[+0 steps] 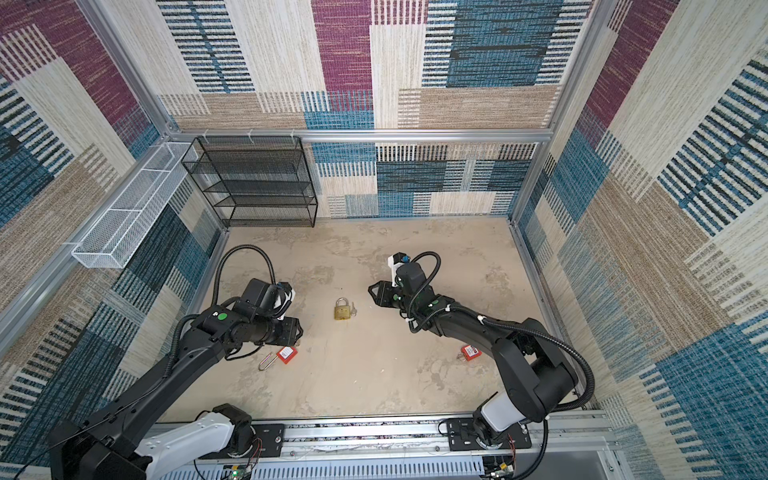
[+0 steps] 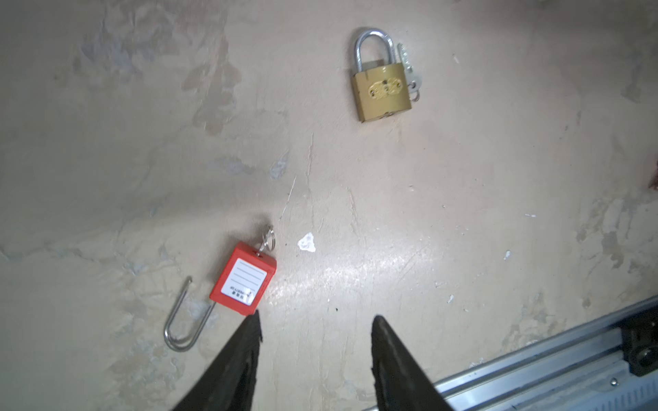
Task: Lock with the key
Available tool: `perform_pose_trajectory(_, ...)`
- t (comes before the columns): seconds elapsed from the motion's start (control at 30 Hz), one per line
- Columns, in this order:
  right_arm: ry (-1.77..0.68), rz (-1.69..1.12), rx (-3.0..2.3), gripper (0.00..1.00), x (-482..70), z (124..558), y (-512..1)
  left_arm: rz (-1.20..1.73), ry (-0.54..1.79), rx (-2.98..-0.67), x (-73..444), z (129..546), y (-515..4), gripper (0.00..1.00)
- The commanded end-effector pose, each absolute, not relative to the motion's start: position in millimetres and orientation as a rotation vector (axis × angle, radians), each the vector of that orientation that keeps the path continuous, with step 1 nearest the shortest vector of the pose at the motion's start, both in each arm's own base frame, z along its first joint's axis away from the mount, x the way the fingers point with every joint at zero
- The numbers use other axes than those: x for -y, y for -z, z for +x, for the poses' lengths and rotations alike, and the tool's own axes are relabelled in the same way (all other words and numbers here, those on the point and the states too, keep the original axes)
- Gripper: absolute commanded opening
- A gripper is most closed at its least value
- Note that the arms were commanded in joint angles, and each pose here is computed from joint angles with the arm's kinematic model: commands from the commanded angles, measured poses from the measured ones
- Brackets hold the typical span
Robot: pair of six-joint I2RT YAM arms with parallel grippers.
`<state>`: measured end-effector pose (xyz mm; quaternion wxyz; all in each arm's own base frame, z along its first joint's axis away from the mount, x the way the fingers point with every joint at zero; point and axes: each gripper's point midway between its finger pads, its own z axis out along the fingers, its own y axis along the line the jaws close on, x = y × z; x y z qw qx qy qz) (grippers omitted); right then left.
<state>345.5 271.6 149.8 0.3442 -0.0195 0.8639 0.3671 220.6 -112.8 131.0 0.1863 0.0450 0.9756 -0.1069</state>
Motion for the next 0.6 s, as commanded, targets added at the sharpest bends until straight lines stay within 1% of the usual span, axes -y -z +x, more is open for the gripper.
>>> perform_pose_trajectory(0.0,-0.969,-0.111,-2.197,0.41,-265,344,-162,-0.157,0.236,-2.809,96,208,-112,0.54)
perform_pose_trajectory(0.07,-0.991,-0.112,-2.187,0.41,-257,345,-166,-0.249,0.186,-2.833,88,204,-100,0.55)
perform_pose_trajectory(0.23,-1.017,-0.119,-2.164,0.41,-244,347,-175,-0.406,0.150,-2.863,83,199,-76,0.57)
perform_pose_trajectory(0.43,-1.037,-0.152,-2.150,0.41,-245,346,-180,-0.515,0.208,-2.865,87,199,-56,0.58)
perform_pose_trajectory(0.57,-1.054,-0.164,-2.152,0.41,-246,344,-178,-0.533,0.214,-2.878,85,199,-49,0.60)
